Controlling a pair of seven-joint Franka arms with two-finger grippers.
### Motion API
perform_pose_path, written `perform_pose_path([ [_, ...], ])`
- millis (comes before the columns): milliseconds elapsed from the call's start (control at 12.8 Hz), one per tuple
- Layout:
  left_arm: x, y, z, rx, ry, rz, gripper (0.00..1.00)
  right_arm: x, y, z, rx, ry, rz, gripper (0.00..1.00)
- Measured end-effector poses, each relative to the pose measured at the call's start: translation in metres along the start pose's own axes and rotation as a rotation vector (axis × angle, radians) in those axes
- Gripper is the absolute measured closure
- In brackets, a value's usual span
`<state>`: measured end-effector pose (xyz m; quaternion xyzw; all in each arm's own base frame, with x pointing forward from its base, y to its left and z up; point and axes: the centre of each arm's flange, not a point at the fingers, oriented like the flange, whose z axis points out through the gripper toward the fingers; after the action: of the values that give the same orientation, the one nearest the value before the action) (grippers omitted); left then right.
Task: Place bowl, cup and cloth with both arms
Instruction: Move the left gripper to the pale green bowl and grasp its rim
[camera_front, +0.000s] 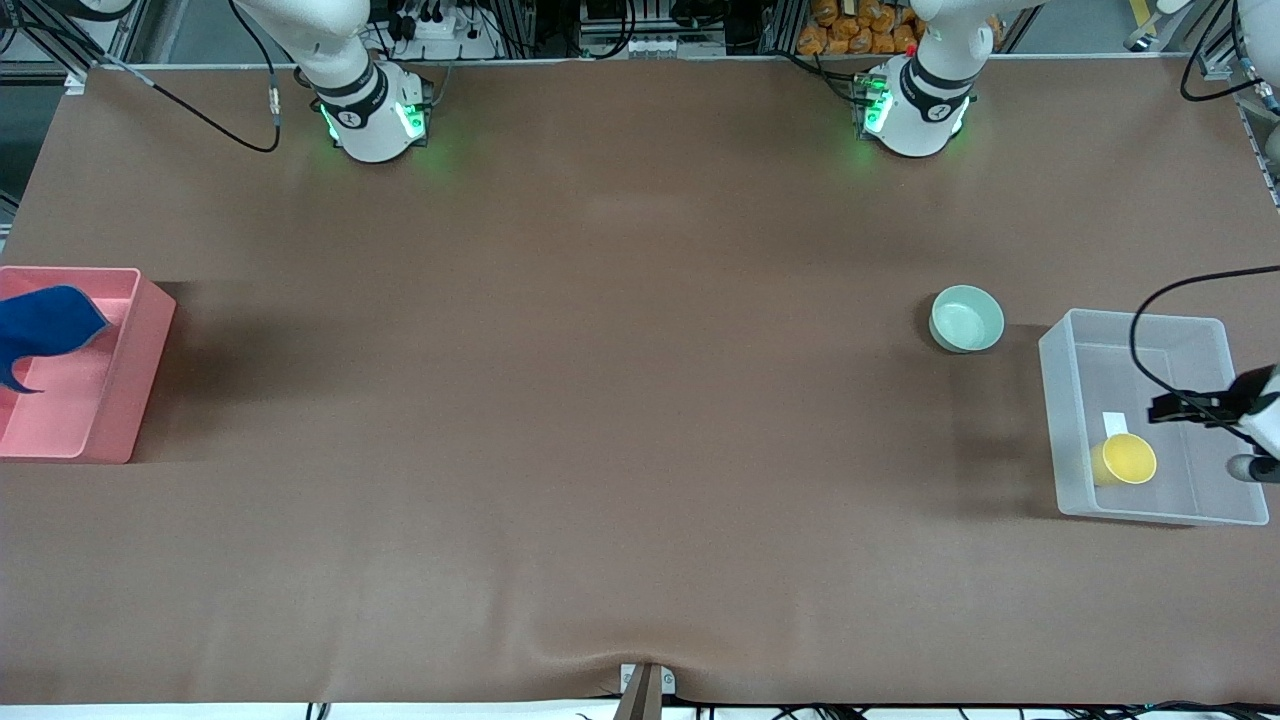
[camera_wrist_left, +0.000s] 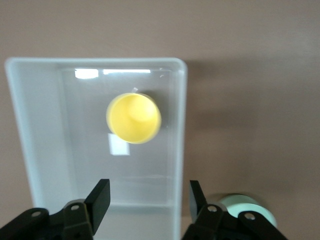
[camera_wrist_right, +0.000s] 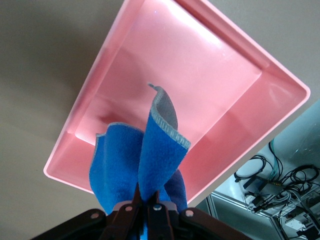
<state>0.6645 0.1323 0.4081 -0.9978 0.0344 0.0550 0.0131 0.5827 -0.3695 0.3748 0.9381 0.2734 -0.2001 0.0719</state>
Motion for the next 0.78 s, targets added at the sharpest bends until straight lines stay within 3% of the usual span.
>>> perform_pose_path([
  [312,-0.04,0.062,0.015,-0.018,-0.033,-0.094,0.27,0.017,-0.003,-0.004,-0.032,0.022,-0.024,0.96],
  [546,-0.076,0.105,0.053,-0.01,0.015,-0.129,0.26,0.032,0.0,-0.004,-0.083,0.054,-0.038,0.96],
  [780,-0.12,0.113,0.102,-0.003,0.045,-0.164,0.28,0.043,0.004,0.009,-0.102,0.068,-0.046,0.96],
])
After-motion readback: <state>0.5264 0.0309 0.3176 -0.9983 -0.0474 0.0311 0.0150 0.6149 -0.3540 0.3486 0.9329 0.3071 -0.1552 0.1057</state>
